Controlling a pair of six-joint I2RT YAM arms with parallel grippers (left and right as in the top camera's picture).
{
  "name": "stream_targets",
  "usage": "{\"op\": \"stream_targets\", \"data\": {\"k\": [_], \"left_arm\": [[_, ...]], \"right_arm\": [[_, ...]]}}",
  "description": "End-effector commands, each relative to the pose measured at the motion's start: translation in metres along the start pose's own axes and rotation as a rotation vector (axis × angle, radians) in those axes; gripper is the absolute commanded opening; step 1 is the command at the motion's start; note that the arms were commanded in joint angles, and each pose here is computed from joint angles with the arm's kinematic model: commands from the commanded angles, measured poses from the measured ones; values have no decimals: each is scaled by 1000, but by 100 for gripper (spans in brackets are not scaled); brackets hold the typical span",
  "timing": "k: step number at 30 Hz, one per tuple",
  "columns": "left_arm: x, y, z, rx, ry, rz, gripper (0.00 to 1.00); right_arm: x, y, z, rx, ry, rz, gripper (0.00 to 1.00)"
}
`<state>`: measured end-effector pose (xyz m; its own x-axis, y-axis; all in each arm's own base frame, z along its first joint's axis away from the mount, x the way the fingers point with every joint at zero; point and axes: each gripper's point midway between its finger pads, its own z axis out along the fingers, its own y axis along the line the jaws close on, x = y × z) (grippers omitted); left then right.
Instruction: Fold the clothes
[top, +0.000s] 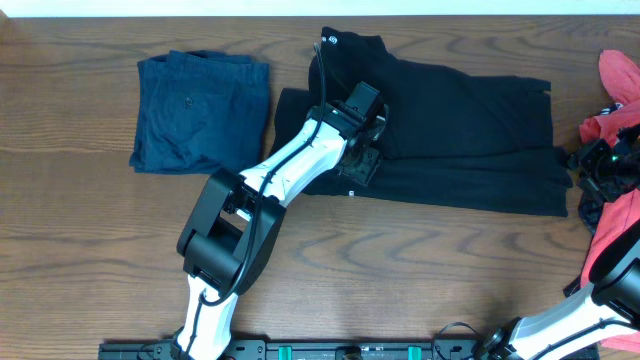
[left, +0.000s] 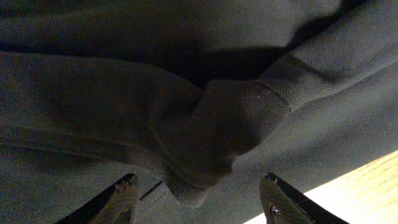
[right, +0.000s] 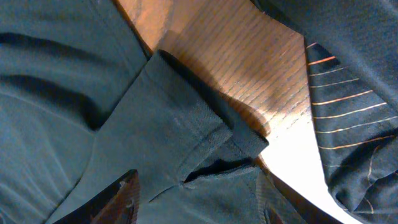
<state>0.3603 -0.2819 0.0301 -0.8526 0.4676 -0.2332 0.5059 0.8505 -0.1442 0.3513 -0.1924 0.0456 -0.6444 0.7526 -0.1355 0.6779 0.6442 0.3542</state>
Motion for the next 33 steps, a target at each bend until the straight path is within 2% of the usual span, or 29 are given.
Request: {"op": "stream_targets", "data": {"k": [1, 3, 4, 9, 10, 13, 21, 33], "left_arm": [[6, 3, 14, -15, 27, 10, 58], [8, 4, 19, -15, 37, 8, 47], [10, 3, 22, -12, 46, 9, 44], [12, 1, 24, -12, 53, 16, 43], [11, 1, 24, -12, 49, 16, 37], [7, 2, 21, -24, 40, 20, 5], [-28, 6, -11, -88, -52, 76, 6], [-61, -3, -2, -85, -179, 255, 6]], "right_arm": [[0, 12, -4, -22, -7, -19, 58], [0, 12, -4, -22, -7, -19, 58], [0, 12, -4, -22, -7, -20, 58], [0, 12, -4, -22, -7, -19, 58], [0, 13, -4, -22, -7, -19, 58], [0, 13, -4, -22, -7, -19, 58], [0, 13, -4, -22, -8, -20, 58], [0, 13, -4, -22, -7, -19, 58]]}}
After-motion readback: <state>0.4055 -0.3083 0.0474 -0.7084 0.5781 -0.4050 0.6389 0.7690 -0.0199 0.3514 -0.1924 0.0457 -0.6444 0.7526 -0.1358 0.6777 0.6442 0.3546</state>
